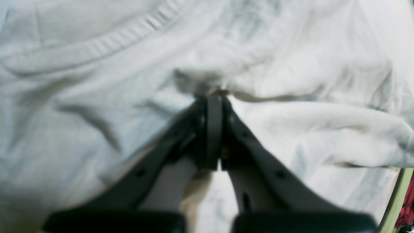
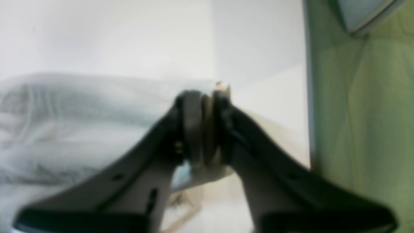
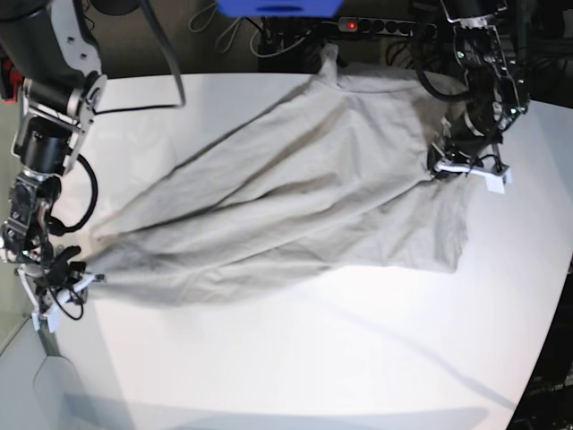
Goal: Layout the t-shirt on the table in an organized manner, then fold the t-shirt properly
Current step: 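Pull the grasped hem corner away from the left gripper with the right gripper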
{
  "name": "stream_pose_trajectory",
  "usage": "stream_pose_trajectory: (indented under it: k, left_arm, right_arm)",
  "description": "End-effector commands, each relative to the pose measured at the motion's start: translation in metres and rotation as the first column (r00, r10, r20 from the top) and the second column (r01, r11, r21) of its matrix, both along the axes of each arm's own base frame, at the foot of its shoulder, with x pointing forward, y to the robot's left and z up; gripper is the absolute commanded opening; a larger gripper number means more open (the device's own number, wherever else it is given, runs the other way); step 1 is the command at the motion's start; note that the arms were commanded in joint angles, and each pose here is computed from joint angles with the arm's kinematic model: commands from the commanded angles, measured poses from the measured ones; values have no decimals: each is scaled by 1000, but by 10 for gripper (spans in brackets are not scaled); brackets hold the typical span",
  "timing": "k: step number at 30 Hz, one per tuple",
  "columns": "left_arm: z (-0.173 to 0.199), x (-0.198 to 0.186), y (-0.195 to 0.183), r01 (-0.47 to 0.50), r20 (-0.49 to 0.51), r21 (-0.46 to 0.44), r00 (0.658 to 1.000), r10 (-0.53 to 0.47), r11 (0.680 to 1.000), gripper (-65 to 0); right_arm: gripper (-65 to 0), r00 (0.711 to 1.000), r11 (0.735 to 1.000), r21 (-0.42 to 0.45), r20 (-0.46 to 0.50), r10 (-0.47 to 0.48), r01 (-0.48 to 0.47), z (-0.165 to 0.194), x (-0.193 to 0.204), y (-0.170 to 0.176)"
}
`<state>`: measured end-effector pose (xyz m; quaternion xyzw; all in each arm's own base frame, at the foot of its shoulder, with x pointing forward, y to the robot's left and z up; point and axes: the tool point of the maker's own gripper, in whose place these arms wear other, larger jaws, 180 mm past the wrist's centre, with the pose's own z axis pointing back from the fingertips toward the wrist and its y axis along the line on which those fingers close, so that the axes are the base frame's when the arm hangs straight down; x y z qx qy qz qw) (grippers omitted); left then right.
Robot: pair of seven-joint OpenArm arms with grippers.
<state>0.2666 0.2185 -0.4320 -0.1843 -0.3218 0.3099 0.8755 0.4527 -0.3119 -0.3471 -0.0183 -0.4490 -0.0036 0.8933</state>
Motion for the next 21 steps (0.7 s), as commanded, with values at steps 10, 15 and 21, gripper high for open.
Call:
stream_pose_trajectory:
  k: [10,15,21]
  left_arm:
    - [16,11,-5,-15,60,-82,998,19,997,-645]
    - [30,19,-7,-24,111,-156,993,42,987,-645]
    - [70,33,-4,15,218,-103,976,7,995,-645]
  right_arm:
    - [-336,992,991,-111,93,89,-78,57,-8,-9]
    - [-334,936,913,-239,46,350,-330,65,-30,60]
    - [-336,813,775,-245,-200,547,-582,6,-73,146]
